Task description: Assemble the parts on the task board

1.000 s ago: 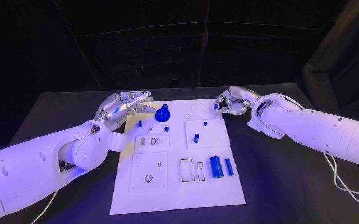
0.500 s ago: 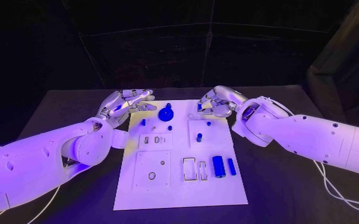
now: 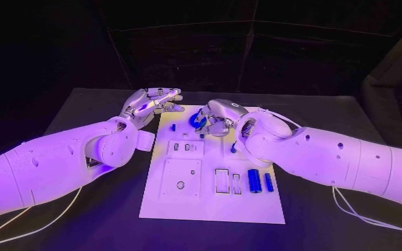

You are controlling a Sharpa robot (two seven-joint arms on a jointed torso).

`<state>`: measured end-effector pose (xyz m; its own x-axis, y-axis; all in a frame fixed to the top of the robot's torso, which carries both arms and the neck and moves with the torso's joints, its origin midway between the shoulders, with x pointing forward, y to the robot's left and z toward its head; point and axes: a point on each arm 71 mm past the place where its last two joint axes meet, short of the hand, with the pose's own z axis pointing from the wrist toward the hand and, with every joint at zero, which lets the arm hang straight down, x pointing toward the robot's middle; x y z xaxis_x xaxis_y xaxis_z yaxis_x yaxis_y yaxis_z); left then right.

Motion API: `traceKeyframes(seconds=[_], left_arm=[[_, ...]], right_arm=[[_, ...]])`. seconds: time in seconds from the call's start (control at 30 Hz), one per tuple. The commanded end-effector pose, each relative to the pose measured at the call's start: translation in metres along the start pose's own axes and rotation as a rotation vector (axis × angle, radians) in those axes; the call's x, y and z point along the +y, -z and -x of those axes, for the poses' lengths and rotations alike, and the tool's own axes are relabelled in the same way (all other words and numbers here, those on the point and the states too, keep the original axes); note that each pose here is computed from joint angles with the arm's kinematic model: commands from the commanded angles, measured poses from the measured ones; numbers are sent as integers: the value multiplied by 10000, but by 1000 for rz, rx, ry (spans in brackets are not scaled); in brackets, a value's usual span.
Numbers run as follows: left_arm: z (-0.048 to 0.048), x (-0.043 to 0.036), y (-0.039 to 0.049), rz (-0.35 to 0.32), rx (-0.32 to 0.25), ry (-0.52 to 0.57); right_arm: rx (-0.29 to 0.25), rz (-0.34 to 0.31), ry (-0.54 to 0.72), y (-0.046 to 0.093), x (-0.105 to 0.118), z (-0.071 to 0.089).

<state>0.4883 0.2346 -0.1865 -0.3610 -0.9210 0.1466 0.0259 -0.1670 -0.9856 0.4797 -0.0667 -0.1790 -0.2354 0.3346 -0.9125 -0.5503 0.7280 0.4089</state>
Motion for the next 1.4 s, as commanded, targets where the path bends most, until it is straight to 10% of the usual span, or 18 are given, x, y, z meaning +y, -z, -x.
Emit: traceKeyframes(seconds=[0.03,1.4], left_arm=[[-8,-15,-12,-4,7,6],[-15,-24,-40,-8,8,6]], right_arm=[[45,1,87,-17,41,-79],[212,-25,158,18,45,-430]])
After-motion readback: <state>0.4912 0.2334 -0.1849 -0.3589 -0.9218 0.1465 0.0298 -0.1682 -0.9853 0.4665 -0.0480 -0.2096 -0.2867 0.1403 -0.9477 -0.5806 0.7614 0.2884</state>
